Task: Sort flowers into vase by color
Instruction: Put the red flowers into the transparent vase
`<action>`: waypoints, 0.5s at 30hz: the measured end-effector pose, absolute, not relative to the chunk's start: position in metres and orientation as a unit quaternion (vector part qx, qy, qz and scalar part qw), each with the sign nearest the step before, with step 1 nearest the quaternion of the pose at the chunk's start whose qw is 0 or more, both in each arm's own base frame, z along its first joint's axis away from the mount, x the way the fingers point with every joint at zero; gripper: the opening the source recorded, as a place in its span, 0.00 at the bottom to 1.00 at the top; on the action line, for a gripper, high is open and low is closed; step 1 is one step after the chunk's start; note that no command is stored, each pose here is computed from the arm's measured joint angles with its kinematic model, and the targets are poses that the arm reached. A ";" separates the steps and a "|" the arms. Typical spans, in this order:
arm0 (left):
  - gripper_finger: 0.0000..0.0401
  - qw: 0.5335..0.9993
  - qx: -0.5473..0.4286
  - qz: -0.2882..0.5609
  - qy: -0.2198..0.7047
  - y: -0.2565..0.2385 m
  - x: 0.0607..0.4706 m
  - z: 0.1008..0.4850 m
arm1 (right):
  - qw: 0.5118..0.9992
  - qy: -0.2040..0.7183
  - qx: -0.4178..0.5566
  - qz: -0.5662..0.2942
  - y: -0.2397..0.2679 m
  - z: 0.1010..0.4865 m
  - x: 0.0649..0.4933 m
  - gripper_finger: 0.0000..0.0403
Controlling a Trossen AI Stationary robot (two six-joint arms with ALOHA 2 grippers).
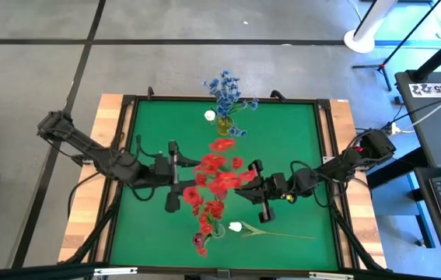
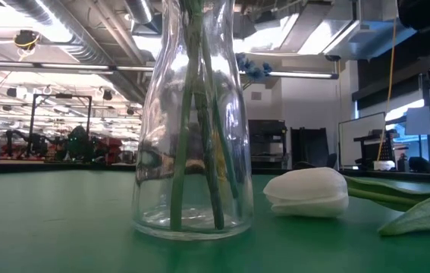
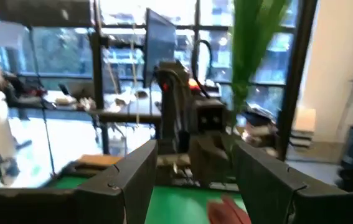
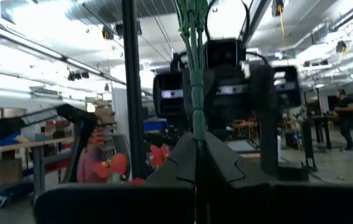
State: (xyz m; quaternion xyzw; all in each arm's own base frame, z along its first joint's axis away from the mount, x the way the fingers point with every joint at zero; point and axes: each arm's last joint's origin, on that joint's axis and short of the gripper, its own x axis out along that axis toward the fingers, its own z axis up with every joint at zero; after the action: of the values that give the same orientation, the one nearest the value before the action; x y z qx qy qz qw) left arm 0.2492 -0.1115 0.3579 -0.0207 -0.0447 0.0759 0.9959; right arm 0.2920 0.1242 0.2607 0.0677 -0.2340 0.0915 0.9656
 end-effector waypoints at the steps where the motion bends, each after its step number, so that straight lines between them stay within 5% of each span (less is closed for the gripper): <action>1: 0.51 0.995 -0.015 0.077 -0.053 -0.113 0.254 0.356 | 0.967 -0.229 0.066 0.087 0.124 0.261 0.294 0.02; 15: 0.51 0.990 -0.013 0.020 -0.141 -0.114 0.284 0.350 | 0.973 -0.205 0.068 0.085 0.125 0.261 0.299 0.02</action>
State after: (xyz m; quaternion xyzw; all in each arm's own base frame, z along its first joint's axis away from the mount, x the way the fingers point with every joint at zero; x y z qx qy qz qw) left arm 0.2840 -0.1141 0.3503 -0.0130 -0.1407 0.0199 0.9898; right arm 0.2991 0.1252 0.2610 0.0679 -0.2047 0.0845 0.9728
